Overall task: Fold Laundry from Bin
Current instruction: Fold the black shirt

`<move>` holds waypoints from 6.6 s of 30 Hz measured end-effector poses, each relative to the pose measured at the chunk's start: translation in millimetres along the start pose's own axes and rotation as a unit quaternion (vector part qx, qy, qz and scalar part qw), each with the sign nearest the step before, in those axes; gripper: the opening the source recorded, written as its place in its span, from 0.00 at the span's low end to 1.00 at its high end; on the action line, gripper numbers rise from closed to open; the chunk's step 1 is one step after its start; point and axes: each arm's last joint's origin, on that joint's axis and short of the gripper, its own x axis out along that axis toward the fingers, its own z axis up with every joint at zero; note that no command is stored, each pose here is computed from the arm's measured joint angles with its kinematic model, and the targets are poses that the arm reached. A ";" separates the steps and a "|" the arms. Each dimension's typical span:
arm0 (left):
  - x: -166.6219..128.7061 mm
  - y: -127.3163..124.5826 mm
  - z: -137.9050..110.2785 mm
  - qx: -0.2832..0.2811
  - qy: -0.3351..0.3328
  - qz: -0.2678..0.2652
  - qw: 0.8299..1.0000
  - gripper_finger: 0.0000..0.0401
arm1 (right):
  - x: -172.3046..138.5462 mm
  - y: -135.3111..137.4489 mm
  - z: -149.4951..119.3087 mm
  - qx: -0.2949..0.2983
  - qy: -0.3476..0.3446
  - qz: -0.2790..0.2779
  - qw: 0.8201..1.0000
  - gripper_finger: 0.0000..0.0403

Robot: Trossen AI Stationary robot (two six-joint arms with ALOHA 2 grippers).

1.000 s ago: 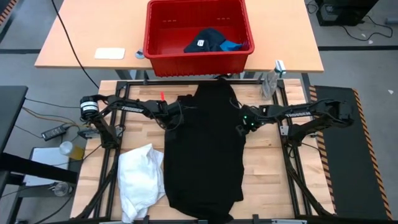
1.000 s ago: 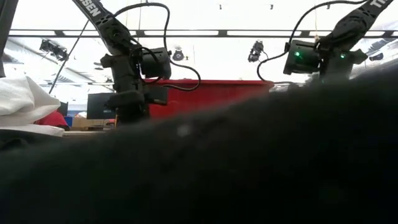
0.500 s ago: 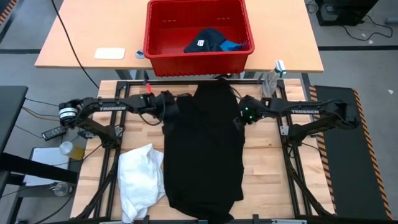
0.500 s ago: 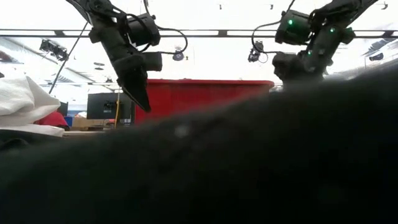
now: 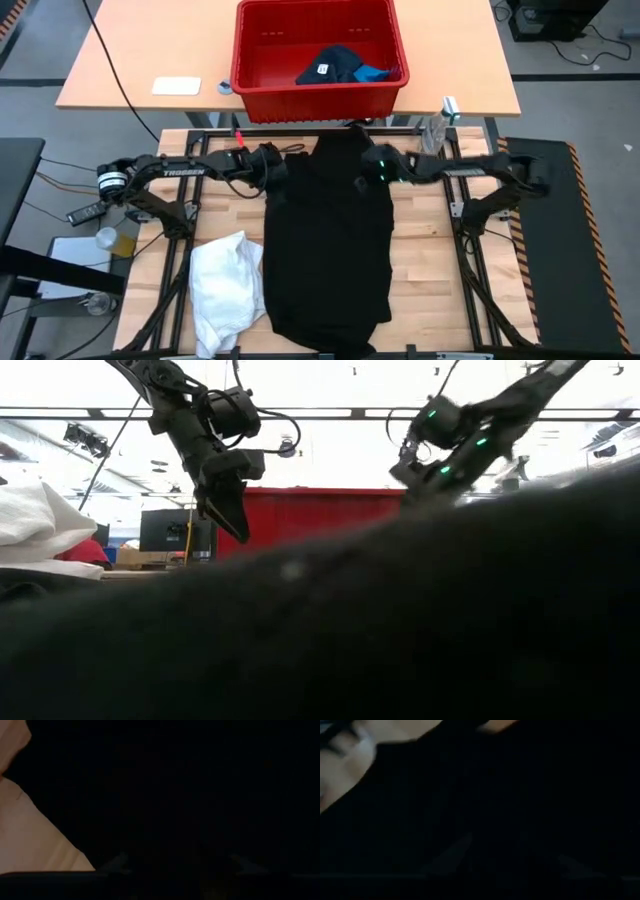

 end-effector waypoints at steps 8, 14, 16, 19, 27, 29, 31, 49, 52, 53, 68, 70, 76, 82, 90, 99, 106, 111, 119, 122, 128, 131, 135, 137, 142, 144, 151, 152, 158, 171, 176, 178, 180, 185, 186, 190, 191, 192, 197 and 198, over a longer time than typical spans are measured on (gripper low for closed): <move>-2.2 -2.5 1.1 0.015 -0.007 -0.003 1.000 0.35 | 58.7 -38.0 66.6 0.009 0.034 -0.030 0.999 0.44; -2.1 -3.2 0.8 0.031 -0.006 -0.004 1.000 0.35 | 97.3 -55.2 98.3 -0.004 0.074 -0.054 0.996 0.44; -2.1 -3.2 0.9 0.031 -0.006 -0.004 0.999 0.35 | 106.8 -59.8 108.8 -0.001 0.079 -0.051 0.996 0.44; -2.1 -3.2 0.8 0.031 -0.006 -0.004 0.999 0.35 | 120.6 -67.3 116.8 0.000 0.106 -0.056 0.993 0.44; -2.1 -3.2 0.9 0.032 -0.007 -0.004 0.999 0.35 | 136.1 -79.0 131.4 0.054 0.190 -0.011 0.980 0.49; -2.1 -3.3 1.0 0.032 -0.007 -0.004 0.999 0.35 | 138.9 -81.4 131.4 0.062 0.201 -0.006 0.978 0.51; -2.1 -3.2 1.0 0.032 -0.007 -0.004 0.999 0.35 | 137.6 -82.3 133.3 0.071 0.202 0.004 0.977 0.53; -2.2 -3.5 3.3 0.022 -0.019 -0.005 1.000 0.35 | 142.8 -71.0 122.4 0.007 0.195 -0.043 0.980 0.68; -2.2 -3.7 3.0 0.016 -0.017 -0.005 1.000 0.35 | 123.6 -55.9 134.3 -0.040 0.166 -0.072 0.983 0.64; -2.2 -3.7 2.9 0.016 -0.017 -0.005 1.000 0.35 | 116.5 -48.8 141.4 -0.062 0.144 -0.072 0.985 0.63; -2.4 -3.9 5.2 0.015 -0.029 -0.006 0.999 0.35 | 135.2 -56.5 90.6 0.011 0.133 -0.011 0.991 0.60; -2.5 -4.0 5.6 0.018 -0.031 -0.007 0.999 0.35 | 135.0 -59.3 88.4 0.018 0.132 -0.017 0.991 0.60; -2.5 -4.0 5.6 0.023 -0.031 -0.006 0.999 0.35 | 137.0 -62.1 89.4 -0.014 0.119 -0.038 0.992 0.55; -2.5 -4.0 5.6 0.023 -0.031 -0.006 0.999 0.35 | 138.2 -60.0 88.1 -0.035 0.118 -0.049 0.991 0.37; -2.6 -2.8 5.3 0.021 -0.029 -0.005 0.999 0.35 | 136.9 -62.6 88.6 -0.050 0.129 -0.038 0.990 0.03; -2.6 -1.4 4.1 0.021 -0.022 -0.003 1.000 0.35 | 97.5 -81.3 113.2 -0.020 0.136 -0.040 0.990 0.01; -2.6 -1.4 4.2 0.018 -0.023 -0.003 1.000 0.35 | 87.1 -108.2 104.5 0.010 0.195 -0.117 0.974 0.07; -2.6 -1.7 3.9 0.013 -0.022 -0.003 1.000 0.35 | 78.3 -123.6 98.3 -0.009 0.243 -0.152 0.958 0.02; -2.6 -1.7 3.6 0.013 -0.020 -0.003 1.000 0.35 | 62.6 -118.2 101.3 0.011 0.259 -0.077 0.963 0.20; -2.5 -1.7 3.5 0.013 -0.020 -0.003 1.000 0.35 | 43.6 -96.0 101.6 -0.001 0.268 -0.047 0.962 0.31; -2.0 -8.0 1.3 0.015 -0.011 -0.008 1.000 0.35 | 1.3 -45.5 72.5 -0.034 0.198 -0.020 0.979 0.42; -2.1 -3.3 -0.2 0.005 -0.007 0.050 0.999 0.35 | -17.0 -24.7 44.3 -0.027 0.160 0.013 0.987 0.42; -5.3 30.2 12.3 -0.004 -0.062 0.092 0.994 0.35 | -27.2 -5.2 12.9 -0.006 0.093 0.057 0.994 0.42; -2.8 57.1 15.0 -0.032 -0.073 0.083 0.993 0.35 | -27.6 0.6 1.0 0.008 0.081 0.066 0.995 0.42; 5.9 119.4 3.6 -0.121 -0.072 0.016 0.990 0.35 | -20.4 10.3 -33.3 0.018 0.146 0.076 0.986 0.42; 13.8 127.4 -0.6 -0.124 -0.057 0.018 0.990 0.35 | -18.3 12.9 -41.1 0.020 0.150 0.068 0.986 0.42; 55.6 137.9 -2.9 -0.172 -0.020 0.012 0.985 0.36 | -8.9 14.4 -55.4 0.020 0.159 0.026 0.987 0.42; 60.0 139.4 -0.9 -0.181 -0.021 0.015 0.983 0.37 | -7.2 13.8 -56.3 0.020 0.159 0.020 0.987 0.42; 62.1 148.3 16.2 -0.194 -0.040 0.063 0.978 0.50 | 4.4 13.1 -60.2 0.025 0.168 0.021 0.985 0.42; 82.5 133.5 19.6 -0.164 -0.020 0.074 0.984 0.53 | 13.3 12.6 -61.9 0.037 0.164 0.017 0.986 0.42; 84.9 130.3 19.9 -0.159 -0.015 0.089 0.983 0.28 | 13.2 12.0 -62.2 0.050 0.165 0.011 0.985 0.42; 76.2 129.7 20.2 -0.160 -0.003 0.088 0.983 0.11 | 13.1 10.6 -62.4 0.068 0.164 -0.002 0.984 0.42; 60.0 129.3 26.1 -0.146 -0.001 0.088 0.985 0.04 | 13.1 7.6 -61.9 0.084 0.167 -0.011 0.982 0.42; 25.0 131.5 24.7 -0.113 0.053 0.124 0.984 0.03 | 11.7 0.6 -64.6 0.094 0.185 -0.040 0.977 0.41; 21.7 132.1 23.3 -0.106 0.060 0.130 0.984 0.03 | 11.6 0.2 -64.7 0.092 0.187 -0.041 0.977 0.41; 11.8 135.6 21.5 -0.092 0.074 0.152 0.981 0.02 | 11.5 -0.6 -64.9 0.092 0.188 -0.044 0.977 0.41; 12.2 137.0 17.7 -0.090 0.090 0.159 0.979 0.02 | 11.5 -0.7 -64.8 0.092 0.188 -0.044 0.977 0.41; 12.9 138.1 15.1 -0.086 0.098 0.162 0.978 0.02 | 11.5 -0.7 -64.9 0.092 0.188 -0.044 0.977 0.41; 13.5 143.8 15.4 -0.073 0.079 0.172 0.979 0.04 | 11.0 -2.1 -65.4 0.093 0.193 -0.050 0.976 0.41; 14.0 144.3 15.7 -0.073 0.074 0.174 0.979 0.06 | 11.1 -2.7 -65.0 0.093 0.193 -0.050 0.975 0.41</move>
